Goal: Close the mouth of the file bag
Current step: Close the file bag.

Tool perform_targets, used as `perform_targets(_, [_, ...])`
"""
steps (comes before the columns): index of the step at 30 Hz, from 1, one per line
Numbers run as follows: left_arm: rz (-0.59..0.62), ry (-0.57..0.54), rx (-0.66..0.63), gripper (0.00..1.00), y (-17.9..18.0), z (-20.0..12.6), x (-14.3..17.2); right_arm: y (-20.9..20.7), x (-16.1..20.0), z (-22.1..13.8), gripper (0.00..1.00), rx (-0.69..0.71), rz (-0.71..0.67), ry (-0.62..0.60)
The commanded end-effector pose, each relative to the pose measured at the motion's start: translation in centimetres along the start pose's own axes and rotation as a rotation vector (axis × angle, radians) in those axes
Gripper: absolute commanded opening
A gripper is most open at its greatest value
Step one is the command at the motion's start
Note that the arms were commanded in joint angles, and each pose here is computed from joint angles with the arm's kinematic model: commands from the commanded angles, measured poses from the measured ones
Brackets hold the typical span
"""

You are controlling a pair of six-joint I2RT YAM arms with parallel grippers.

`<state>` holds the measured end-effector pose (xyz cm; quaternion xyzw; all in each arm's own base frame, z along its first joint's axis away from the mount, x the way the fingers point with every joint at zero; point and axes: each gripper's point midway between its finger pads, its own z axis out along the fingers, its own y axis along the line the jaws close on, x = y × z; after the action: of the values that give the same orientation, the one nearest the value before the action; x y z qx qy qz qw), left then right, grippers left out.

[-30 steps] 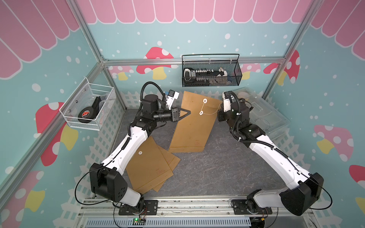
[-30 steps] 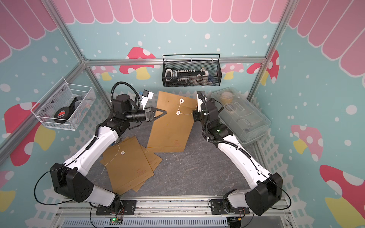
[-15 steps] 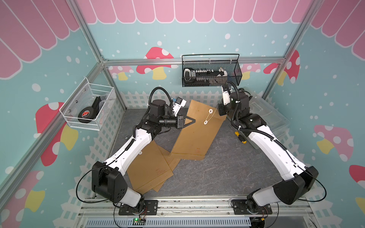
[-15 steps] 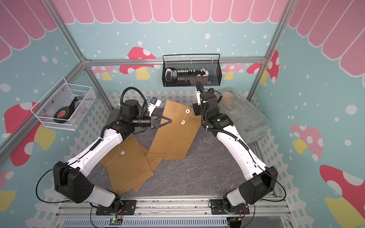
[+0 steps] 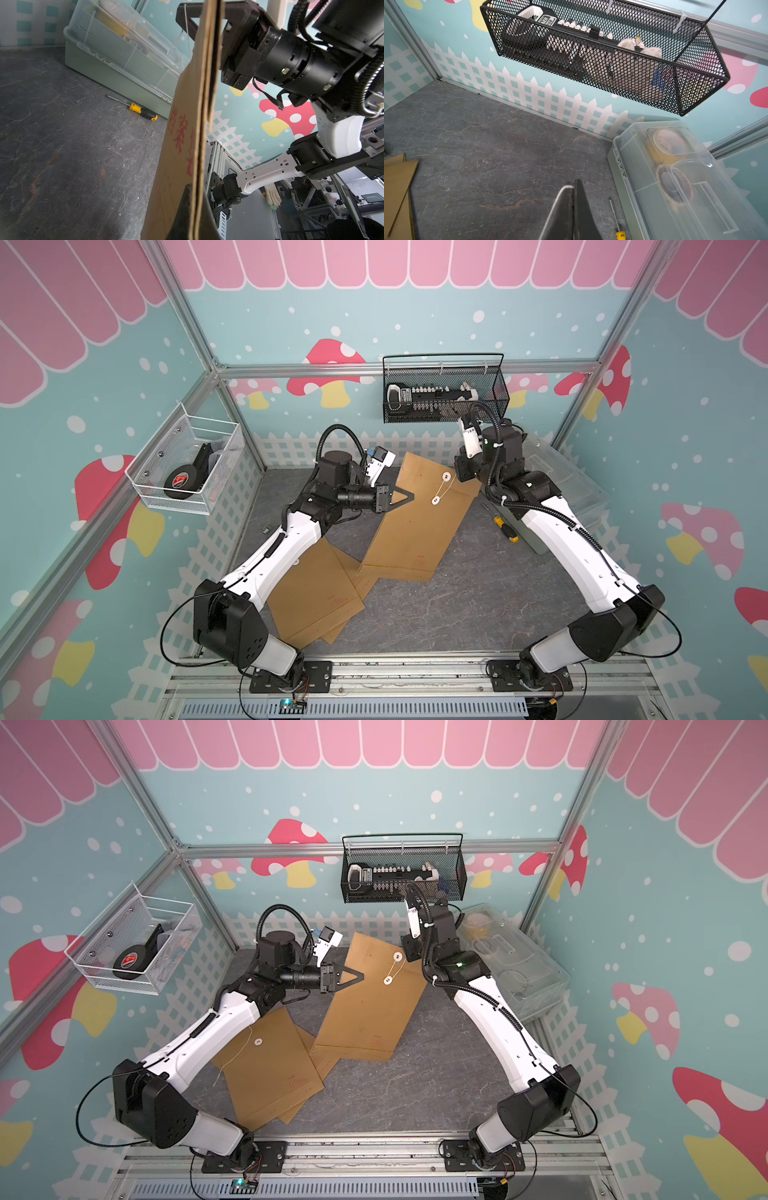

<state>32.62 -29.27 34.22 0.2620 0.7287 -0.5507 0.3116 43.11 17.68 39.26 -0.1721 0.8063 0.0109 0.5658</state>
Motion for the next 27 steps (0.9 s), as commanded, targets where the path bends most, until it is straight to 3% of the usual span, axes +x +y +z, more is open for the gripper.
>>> perform_targets(1, [0.022,0.001,-0.003,0.00,0.2,0.2,0.0,1.1,-0.8,-0.2,0.00,-0.035,-0.014,-0.003])
perform_targets(20, [0.023,0.005,-0.018,0.00,0.1,1.0,0.2,4.4,-2.8,-1.5,0.00,-0.070,-0.096,-0.021])
perform_targets(27, [-0.014,-0.042,-0.116,0.00,2.6,0.0,-0.7,3.7,-2.5,-2.2,0.00,0.062,-0.254,0.038])
